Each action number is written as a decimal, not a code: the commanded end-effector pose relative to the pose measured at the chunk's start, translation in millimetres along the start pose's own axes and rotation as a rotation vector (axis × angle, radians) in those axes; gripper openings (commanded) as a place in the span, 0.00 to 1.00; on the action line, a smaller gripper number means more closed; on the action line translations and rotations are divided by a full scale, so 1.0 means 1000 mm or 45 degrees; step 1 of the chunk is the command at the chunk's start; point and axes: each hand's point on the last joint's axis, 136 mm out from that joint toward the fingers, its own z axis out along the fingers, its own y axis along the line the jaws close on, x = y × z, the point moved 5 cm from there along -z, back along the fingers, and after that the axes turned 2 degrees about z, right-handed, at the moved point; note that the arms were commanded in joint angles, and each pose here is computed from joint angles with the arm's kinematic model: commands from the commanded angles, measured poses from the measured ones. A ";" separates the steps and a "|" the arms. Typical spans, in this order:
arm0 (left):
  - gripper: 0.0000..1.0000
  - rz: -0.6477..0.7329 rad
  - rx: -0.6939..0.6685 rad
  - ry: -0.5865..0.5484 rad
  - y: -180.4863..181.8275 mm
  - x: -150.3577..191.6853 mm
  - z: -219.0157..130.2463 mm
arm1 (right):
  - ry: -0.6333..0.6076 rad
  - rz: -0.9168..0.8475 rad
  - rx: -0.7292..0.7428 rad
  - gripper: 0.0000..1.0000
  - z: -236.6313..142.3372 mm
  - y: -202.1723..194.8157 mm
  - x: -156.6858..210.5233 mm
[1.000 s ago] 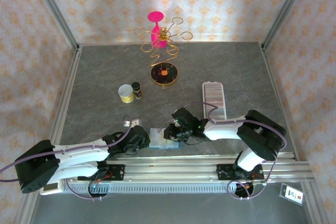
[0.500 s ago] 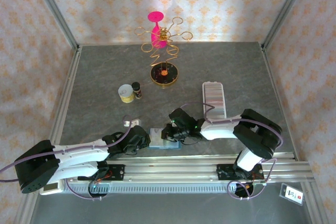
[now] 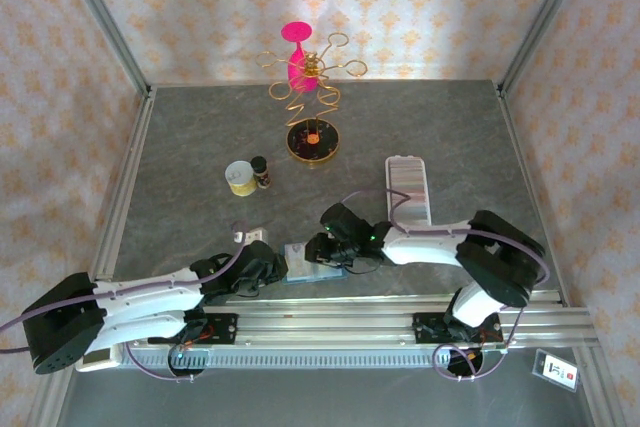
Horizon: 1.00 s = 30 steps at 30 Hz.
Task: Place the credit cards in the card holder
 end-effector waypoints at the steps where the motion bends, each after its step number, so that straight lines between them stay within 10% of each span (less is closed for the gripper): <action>1: 0.27 0.000 -0.043 0.019 0.008 0.004 -0.002 | -0.071 0.016 0.104 0.38 -0.019 -0.016 0.003; 30: 0.35 0.032 0.020 0.047 -0.007 0.003 0.002 | -0.103 0.065 0.128 0.46 -0.021 -0.036 0.015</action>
